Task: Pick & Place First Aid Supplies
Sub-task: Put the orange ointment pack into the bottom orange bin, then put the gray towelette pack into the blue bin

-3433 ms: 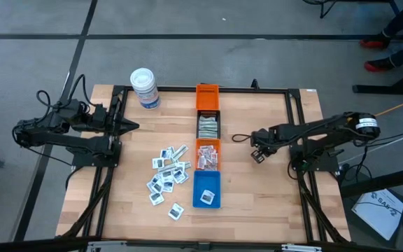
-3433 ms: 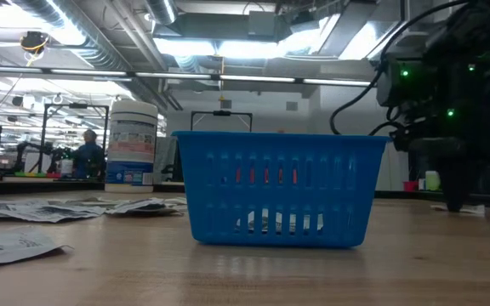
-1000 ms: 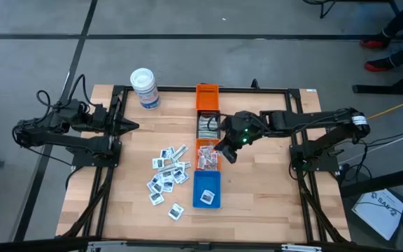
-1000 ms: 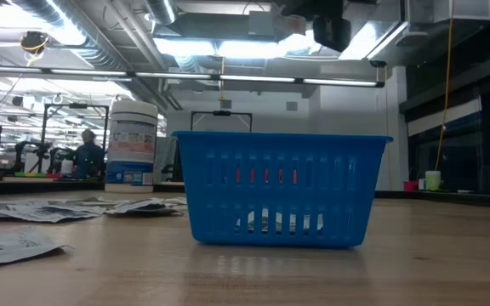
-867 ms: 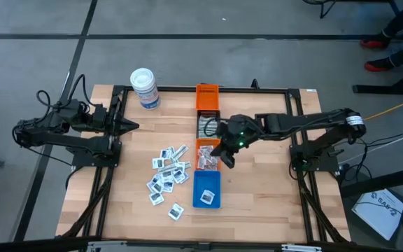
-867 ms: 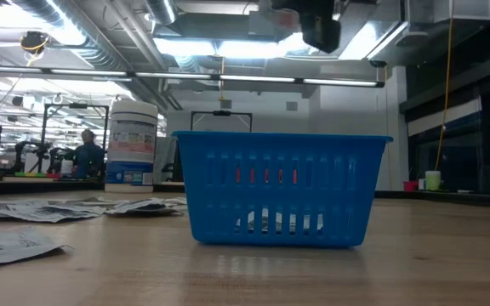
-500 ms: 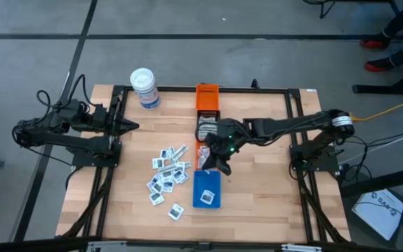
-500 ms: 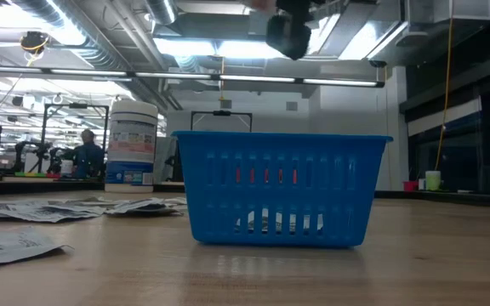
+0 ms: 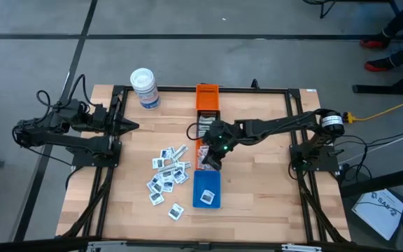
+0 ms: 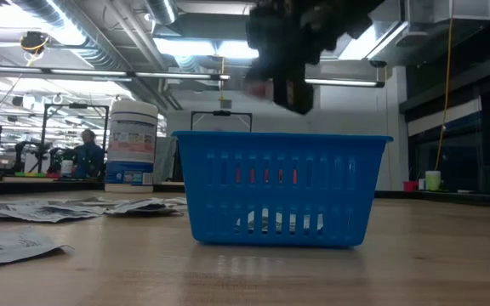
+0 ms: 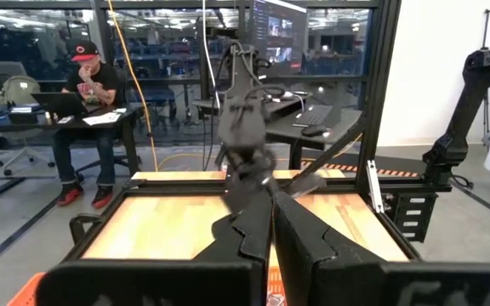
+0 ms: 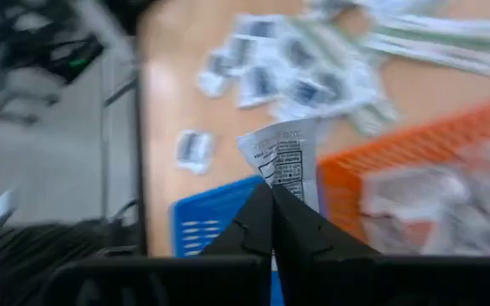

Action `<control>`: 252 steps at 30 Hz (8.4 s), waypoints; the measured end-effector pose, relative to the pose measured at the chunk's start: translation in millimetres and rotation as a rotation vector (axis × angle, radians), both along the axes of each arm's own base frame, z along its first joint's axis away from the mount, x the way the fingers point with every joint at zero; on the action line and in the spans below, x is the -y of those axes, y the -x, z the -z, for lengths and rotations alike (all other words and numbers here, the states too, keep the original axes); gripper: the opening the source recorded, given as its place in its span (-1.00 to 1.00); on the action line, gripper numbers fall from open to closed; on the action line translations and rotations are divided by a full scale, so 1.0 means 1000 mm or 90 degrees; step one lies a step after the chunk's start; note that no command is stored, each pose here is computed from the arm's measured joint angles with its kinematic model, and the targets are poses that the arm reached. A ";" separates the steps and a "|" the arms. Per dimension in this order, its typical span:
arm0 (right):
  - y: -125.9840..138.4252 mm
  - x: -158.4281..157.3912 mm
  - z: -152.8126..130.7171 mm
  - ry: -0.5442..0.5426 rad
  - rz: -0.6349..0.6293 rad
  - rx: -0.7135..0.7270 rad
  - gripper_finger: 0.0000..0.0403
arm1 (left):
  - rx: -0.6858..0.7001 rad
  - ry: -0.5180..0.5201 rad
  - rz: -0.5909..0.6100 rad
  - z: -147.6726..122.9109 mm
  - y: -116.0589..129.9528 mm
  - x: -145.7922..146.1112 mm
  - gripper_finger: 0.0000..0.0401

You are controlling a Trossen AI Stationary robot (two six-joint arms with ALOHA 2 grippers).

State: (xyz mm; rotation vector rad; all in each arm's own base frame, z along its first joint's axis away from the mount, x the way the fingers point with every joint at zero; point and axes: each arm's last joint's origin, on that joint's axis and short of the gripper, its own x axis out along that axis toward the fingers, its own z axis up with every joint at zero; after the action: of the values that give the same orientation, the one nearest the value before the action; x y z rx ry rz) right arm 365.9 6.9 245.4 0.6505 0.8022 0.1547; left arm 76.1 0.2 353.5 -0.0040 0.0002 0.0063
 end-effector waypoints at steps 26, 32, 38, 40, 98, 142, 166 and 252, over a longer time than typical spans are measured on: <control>0.004 0.007 0.018 -0.006 0.081 -0.082 -0.09 | 0.000 0.000 0.000 0.000 0.000 0.000 -0.94; 0.004 0.007 0.018 -0.005 0.080 -0.079 -0.03 | 0.000 0.000 0.000 0.000 0.000 0.000 -0.94; 0.008 0.007 0.006 -0.006 0.080 -0.057 -0.03 | 0.000 0.000 0.000 0.000 0.000 0.000 -0.94; 0.011 0.007 -0.001 -0.006 0.080 -0.046 -0.03 | 0.000 0.000 0.000 0.000 0.000 0.000 -0.94; 0.082 -0.027 -0.055 0.247 -0.057 -0.034 -0.03 | 0.000 0.000 0.000 0.000 0.000 0.000 -0.94; 0.242 -0.012 0.065 0.260 -0.015 0.505 -0.03 | 0.000 0.000 0.000 0.000 0.000 0.000 -0.94; 0.269 0.000 0.077 0.416 0.061 0.544 -0.03 | 0.000 0.000 0.000 0.000 0.000 0.000 -0.96; 0.269 0.000 0.078 0.408 0.047 0.540 -0.03 | -0.504 -0.071 0.191 0.083 -0.096 0.048 -0.86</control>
State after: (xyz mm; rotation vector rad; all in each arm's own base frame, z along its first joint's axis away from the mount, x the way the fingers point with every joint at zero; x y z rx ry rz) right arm 97.4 7.4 167.0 -0.0271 -0.0180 0.0833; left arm 171.8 -47.5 270.8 0.1109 0.7920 -0.2931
